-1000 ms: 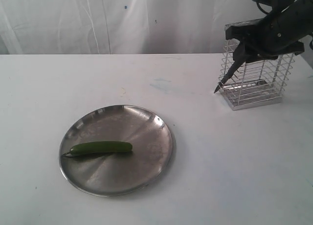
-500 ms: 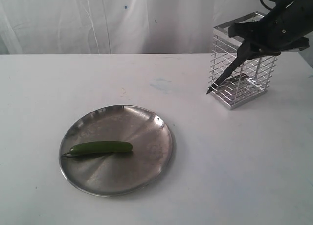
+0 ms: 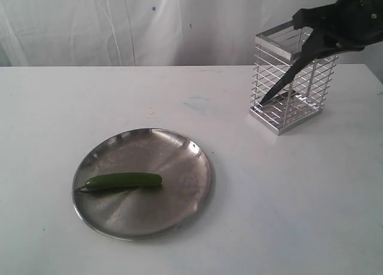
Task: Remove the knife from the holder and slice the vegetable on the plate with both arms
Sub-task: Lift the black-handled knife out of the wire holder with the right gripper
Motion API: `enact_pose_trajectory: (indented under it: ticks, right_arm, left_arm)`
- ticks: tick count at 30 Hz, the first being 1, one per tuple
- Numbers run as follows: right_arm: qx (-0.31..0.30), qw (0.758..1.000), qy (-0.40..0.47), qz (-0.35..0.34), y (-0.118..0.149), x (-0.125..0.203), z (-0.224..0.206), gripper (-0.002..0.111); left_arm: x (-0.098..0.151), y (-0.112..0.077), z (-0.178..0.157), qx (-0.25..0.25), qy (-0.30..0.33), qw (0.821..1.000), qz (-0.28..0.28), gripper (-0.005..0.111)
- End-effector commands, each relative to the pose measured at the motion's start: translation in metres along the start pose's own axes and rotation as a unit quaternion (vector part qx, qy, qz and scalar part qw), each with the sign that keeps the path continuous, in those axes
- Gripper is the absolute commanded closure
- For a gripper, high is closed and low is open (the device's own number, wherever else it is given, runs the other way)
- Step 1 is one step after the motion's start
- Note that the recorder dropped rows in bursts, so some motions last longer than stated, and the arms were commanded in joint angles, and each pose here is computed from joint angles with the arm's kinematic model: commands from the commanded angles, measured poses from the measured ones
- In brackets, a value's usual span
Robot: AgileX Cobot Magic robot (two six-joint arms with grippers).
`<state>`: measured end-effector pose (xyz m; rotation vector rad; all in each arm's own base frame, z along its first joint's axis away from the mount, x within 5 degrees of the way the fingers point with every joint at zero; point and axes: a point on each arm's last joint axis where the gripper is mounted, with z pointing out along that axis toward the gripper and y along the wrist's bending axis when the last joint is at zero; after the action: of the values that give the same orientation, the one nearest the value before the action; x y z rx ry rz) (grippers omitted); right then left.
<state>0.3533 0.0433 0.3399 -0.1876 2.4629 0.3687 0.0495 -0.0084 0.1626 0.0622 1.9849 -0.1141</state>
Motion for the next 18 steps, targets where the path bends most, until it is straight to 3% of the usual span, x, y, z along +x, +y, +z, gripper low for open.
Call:
enact_pose_trajectory:
  ticks: [1, 7, 11, 14, 18]
  right_arm:
    - [-0.007, 1.0, -0.014, -0.02, 0.013, 0.002, -0.04, 0.108]
    - [-0.06, 0.997, -0.043, -0.024, 0.038, 0.013, -0.095, 0.108]
    - [-0.155, 0.983, -0.093, -0.029, 0.062, 0.015, -0.121, 0.108]
    - [-0.247, 0.96, -0.132, 0.03, 0.068, 0.017, -0.104, 0.108]
    - [-0.337, 0.927, -0.097, 0.135, 0.066, 0.049, -0.061, 0.108]
  left_arm:
    - [0.0, 0.0, 0.0, -0.001, -0.003, 1.0, -0.002, 0.107]
    - [0.0, 0.0, 0.0, -0.001, -0.003, 1.0, -0.002, 0.107]
    - [0.0, 0.0, 0.0, -0.001, -0.003, 1.0, -0.002, 0.107]
    - [0.0, 0.0, 0.0, -0.001, -0.003, 1.0, -0.002, 0.107]
    - [0.0, 0.0, 0.0, -0.001, -0.003, 1.0, -0.002, 0.107]
